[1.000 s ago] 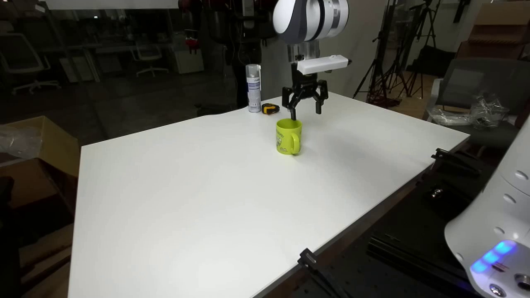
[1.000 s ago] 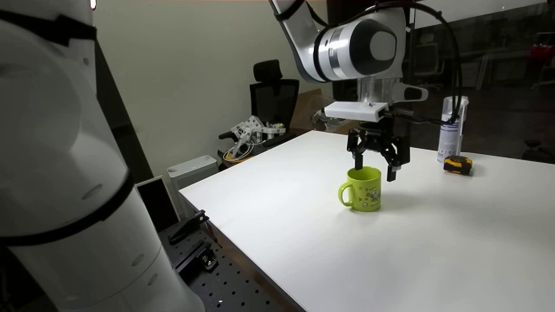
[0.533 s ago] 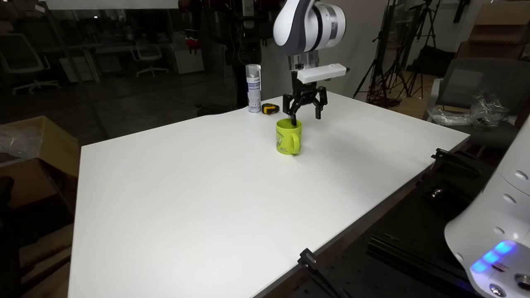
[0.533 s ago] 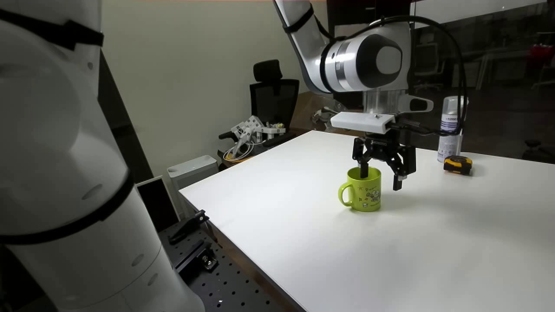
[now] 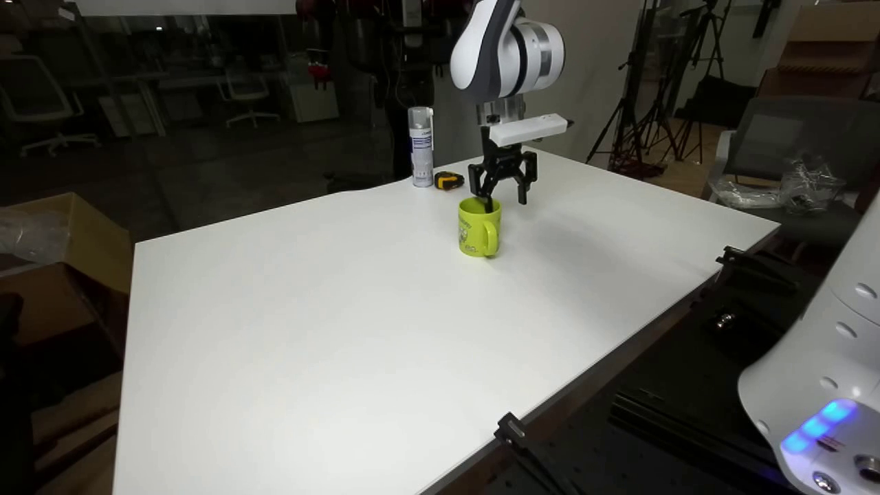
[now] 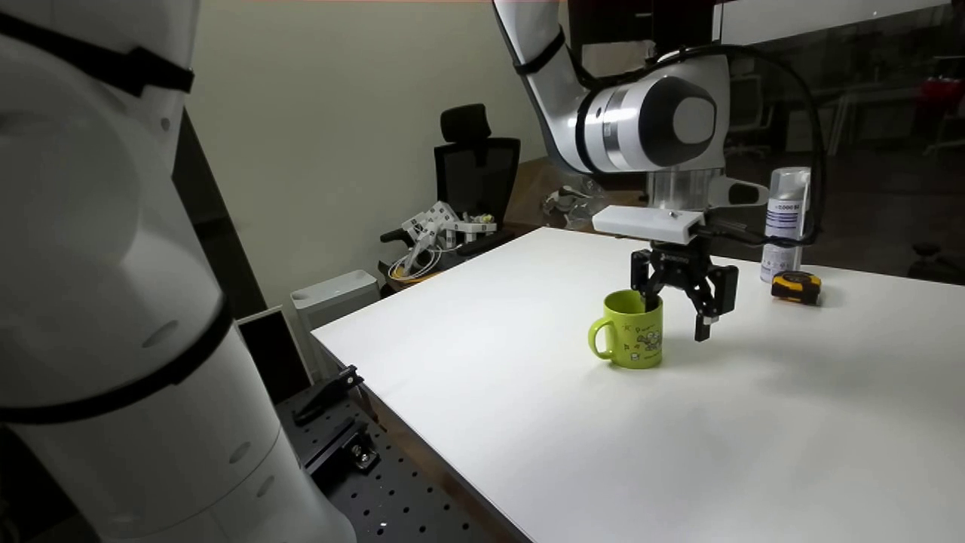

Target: Move the mug backwards then forwards.

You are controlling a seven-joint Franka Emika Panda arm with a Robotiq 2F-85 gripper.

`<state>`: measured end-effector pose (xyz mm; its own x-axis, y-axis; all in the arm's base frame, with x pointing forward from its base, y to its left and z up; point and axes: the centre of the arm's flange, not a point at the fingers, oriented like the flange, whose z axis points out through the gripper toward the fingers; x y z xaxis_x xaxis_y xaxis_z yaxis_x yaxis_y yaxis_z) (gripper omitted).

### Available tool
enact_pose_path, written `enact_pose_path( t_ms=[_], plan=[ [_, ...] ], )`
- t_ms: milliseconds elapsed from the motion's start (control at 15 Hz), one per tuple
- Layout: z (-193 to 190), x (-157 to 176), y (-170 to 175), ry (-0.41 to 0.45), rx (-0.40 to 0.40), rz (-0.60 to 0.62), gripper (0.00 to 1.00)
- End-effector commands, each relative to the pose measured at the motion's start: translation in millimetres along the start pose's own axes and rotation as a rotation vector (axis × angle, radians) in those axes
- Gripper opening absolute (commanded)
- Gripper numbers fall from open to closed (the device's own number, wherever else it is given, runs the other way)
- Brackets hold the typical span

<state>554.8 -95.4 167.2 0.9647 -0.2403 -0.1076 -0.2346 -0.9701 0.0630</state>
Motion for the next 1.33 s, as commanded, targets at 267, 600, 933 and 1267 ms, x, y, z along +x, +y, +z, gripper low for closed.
enact_pose_path(
  t_ms=[267, 600, 933, 1267],
  plan=[
    [-8.0, 10.7, -14.4, 0.006, 0.002, -0.020, 0.25],
    [-11.9, 7.9, -24.7, 0.006, 0.002, -0.035, 0.00],
    [-5.8, 5.6, -24.7, 0.002, 0.003, -0.040, 0.10],
    [-6.0, 5.7, -24.9, 0.002, 0.003, -0.041, 0.03]
  ],
)
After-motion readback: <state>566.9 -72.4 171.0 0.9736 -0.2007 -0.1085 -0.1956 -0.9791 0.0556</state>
